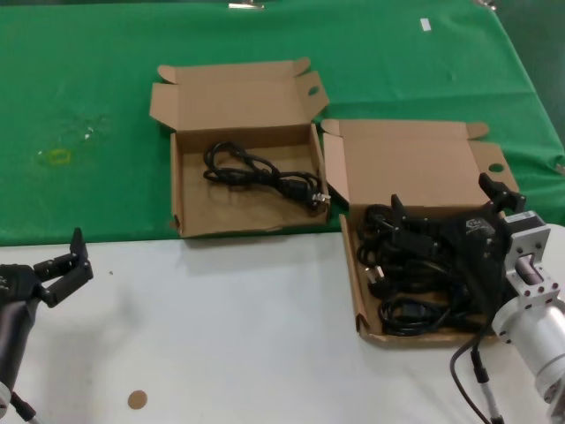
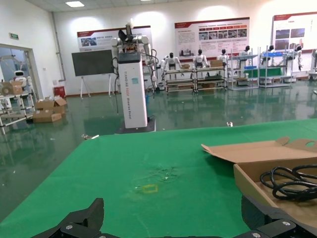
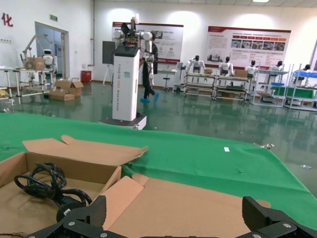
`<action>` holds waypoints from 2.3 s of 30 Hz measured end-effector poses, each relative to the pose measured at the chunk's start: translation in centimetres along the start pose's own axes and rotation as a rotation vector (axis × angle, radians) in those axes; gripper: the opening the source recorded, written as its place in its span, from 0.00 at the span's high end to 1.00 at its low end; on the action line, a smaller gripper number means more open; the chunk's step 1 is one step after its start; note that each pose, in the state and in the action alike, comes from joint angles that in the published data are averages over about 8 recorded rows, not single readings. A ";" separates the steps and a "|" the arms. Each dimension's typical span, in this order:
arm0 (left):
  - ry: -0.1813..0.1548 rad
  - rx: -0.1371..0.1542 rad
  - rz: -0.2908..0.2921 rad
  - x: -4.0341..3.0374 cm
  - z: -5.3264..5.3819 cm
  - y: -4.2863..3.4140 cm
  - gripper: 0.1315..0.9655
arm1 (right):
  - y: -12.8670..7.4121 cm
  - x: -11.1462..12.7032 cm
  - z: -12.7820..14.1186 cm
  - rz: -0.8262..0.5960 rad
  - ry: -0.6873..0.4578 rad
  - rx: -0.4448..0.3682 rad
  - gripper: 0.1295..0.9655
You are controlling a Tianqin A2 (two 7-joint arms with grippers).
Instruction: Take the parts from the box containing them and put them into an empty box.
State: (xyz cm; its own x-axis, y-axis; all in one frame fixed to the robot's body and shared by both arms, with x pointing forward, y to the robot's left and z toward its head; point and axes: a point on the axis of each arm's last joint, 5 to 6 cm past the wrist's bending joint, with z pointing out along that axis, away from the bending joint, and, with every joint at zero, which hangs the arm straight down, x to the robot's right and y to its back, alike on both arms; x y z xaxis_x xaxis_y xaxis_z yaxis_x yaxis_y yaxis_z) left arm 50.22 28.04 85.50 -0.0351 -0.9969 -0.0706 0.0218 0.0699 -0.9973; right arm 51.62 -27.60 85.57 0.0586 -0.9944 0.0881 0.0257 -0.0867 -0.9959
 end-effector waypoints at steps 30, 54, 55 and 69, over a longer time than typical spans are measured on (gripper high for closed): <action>0.000 0.000 0.000 0.00 0.0 0.00 0.00 | 0.0 0.0 0.0 0.000 0.000 0.000 0.00; 0.000 0.000 0.000 0.00 0.0 0.00 0.00 | 0.0 0.0 0.0 0.000 0.000 0.000 0.00; 0.000 0.000 0.000 0.00 0.0 0.00 0.00 | 0.0 0.0 0.0 0.000 0.000 0.000 0.00; 0.000 0.000 0.000 0.00 0.0 0.00 0.00 | 0.0 0.0 0.0 0.000 0.000 0.000 0.00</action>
State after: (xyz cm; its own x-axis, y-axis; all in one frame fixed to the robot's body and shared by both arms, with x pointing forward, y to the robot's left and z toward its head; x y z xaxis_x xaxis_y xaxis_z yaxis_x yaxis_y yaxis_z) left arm 50.22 28.04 85.50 -0.0351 -0.9969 -0.0706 0.0218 0.0699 -0.9973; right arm 51.62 -27.60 85.57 0.0586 -0.9944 0.0881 0.0257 -0.0867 -0.9959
